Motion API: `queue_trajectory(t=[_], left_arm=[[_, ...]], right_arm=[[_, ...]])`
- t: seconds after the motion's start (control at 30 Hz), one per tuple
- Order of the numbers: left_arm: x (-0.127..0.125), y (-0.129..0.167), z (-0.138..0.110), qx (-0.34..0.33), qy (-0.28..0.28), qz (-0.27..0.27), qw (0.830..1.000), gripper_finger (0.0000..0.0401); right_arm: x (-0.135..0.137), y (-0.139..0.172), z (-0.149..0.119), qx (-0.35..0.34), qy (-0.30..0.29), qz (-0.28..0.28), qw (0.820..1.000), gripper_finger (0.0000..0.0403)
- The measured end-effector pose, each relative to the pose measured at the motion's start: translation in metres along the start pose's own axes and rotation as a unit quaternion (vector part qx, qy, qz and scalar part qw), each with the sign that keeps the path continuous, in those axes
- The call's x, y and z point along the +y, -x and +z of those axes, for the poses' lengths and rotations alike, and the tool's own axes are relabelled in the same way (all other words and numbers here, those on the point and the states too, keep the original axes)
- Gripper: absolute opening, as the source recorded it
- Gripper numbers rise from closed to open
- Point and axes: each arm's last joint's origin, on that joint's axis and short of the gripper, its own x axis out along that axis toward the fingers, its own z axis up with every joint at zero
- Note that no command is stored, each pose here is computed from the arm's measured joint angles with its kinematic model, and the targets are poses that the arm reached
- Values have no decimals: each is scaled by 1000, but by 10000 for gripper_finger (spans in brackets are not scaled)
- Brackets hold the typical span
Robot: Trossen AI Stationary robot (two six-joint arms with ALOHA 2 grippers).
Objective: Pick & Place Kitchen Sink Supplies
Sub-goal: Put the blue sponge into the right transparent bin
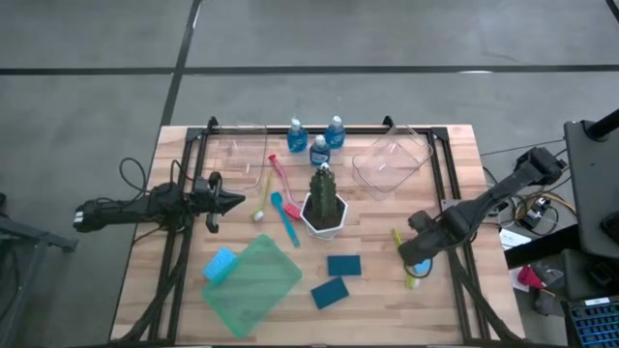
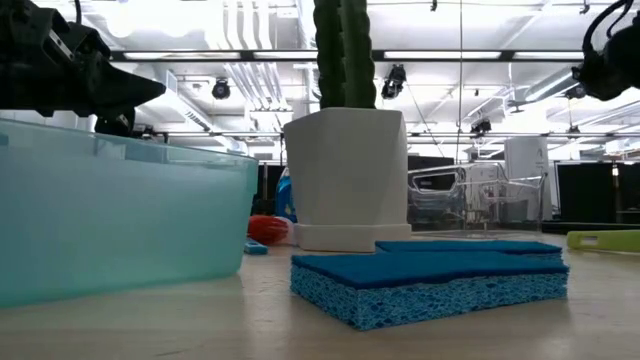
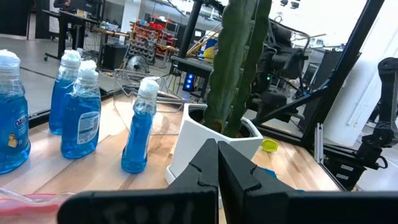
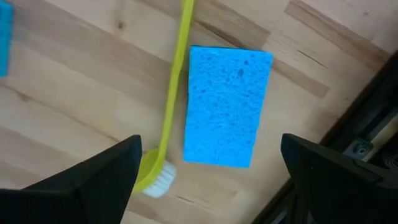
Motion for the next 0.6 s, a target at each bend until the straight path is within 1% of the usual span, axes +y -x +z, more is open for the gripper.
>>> queue_trajectory(t=[0.1, 0.23, 0.33, 0.47, 0.6], left_arm=[[0, 0, 0, 0, 0, 0, 1000, 0], [0, 0, 0, 0, 0, 0, 1000, 0], [0, 0, 0, 0, 0, 0, 1000, 0], [0, 0, 0, 0, 0, 0, 1000, 0], [0, 0, 0, 0, 0, 0, 1000, 0]], right_arm=[[1, -8, 0, -2, 6, -18, 1000, 382], [3, -23, 0, 10, 7, -8, 1000, 382], [-1, -35, 0, 15, -5, -5, 1000, 382], [-9, -43, 1, 20, -7, -21, 1000, 382], [-10, -49, 1, 22, -5, -11, 1000, 382]])
